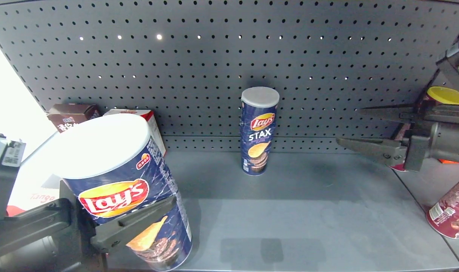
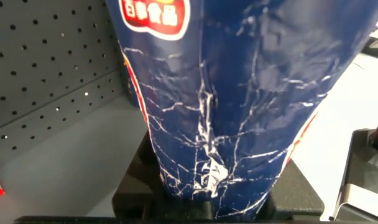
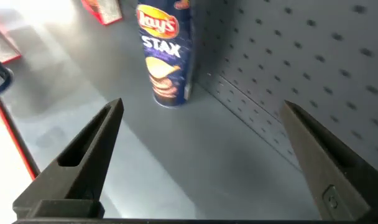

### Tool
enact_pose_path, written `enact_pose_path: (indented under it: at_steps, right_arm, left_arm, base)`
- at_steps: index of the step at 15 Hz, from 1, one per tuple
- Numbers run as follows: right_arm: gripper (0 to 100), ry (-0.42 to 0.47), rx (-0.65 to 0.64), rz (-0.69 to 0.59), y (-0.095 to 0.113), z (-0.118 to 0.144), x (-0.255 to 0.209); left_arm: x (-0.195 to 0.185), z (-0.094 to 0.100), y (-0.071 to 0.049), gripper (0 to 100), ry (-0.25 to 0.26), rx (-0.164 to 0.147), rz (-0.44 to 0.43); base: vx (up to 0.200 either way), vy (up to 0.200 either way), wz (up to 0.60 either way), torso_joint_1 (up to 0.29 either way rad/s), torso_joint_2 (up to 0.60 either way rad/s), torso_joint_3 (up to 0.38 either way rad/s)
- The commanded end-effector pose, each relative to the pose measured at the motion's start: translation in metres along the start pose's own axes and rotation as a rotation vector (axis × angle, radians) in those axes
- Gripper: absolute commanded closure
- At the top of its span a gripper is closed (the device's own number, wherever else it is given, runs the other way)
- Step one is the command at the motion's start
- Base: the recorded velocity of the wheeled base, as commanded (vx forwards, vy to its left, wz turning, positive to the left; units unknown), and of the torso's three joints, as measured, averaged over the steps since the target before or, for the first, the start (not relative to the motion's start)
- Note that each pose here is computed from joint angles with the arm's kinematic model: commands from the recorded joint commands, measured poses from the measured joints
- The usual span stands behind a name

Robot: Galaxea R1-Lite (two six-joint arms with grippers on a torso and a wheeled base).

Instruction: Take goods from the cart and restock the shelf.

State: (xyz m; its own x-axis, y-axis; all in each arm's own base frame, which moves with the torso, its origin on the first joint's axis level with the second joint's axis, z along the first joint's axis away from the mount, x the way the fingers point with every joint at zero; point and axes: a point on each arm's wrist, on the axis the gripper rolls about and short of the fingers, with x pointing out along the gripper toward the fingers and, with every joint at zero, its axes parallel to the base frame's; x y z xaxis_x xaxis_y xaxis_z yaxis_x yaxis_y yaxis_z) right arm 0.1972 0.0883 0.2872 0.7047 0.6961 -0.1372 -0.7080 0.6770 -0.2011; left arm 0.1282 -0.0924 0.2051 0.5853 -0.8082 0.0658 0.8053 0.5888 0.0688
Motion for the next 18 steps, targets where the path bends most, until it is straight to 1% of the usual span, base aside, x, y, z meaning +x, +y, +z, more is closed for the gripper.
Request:
enact_pose_path:
  at_steps: [1, 2, 4, 6, 7, 9, 10, 12, 15, 18]
  right_arm:
    - [0, 0.045, 0.020, 0.042, -0.011, -0.009, 0.033]
    - [0, 0.051, 0.013, 0.037, -0.016, -0.012, 0.045]
    - [0, 0.021, -0.006, 0.039, -0.025, -0.012, 0.065]
    - [0, -0.021, -0.009, 0.118, -0.038, -0.010, 0.084]
    - [0, -0.033, -0.007, 0.162, -0.041, -0.010, 0.090]
    - [0, -0.102, -0.019, 0.346, -0.045, -0.012, 0.098]
    - [0, -0.118, -0.028, 0.371, -0.046, -0.016, 0.104]
    - [0, -0.138, -0.045, 0.383, -0.047, -0.022, 0.116]
    - [0, -0.145, -0.050, 0.400, -0.044, -0.031, 0.132]
    - [0, -0.151, -0.053, 0.408, -0.045, -0.031, 0.142]
  left_arm:
    - [0.001, -0.001, 0.002, 100, 0.008, -0.003, 0.009]
    - [0.001, -0.002, 0.003, 100, 0.012, -0.004, 0.013]
    - [-0.001, -0.006, 0.002, 100, 0.024, -0.008, 0.017]
    - [-0.001, -0.005, 0.004, 100, 0.023, -0.007, 0.028]
    - [-0.001, -0.006, 0.005, 100, 0.025, -0.007, 0.032]
    - [-0.002, -0.008, 0.005, 100, 0.033, -0.010, 0.038]
    - [-0.002, -0.007, 0.005, 100, 0.031, -0.010, 0.040]
    - [0.002, -0.008, 0.007, 100, 0.037, -0.012, 0.038]
    - [0.006, -0.009, 0.008, 100, 0.045, -0.015, 0.036]
    - [0.006, -0.009, 0.008, 100, 0.047, -0.016, 0.035]
  base:
    - [0.000, 0.000, 0.00, 0.000, 0.00, 0.000]
    - [0.000, 0.000, 0.00, 0.000, 0.00, 0.000]
    - [0.000, 0.000, 0.00, 0.000, 0.00, 0.000]
    - [0.000, 0.000, 0.00, 0.000, 0.00, 0.000]
    - [0.000, 0.000, 0.00, 0.000, 0.00, 0.000]
    - [0.000, 0.000, 0.00, 0.000, 0.00, 0.000]
    - [0.000, 0.000, 0.00, 0.000, 0.00, 0.000]
    - [0.000, 0.000, 0.00, 0.000, 0.00, 0.000]
    - [0.000, 0.000, 0.00, 0.000, 0.00, 0.000]
    - [0.000, 0.000, 0.00, 0.000, 0.00, 0.000]
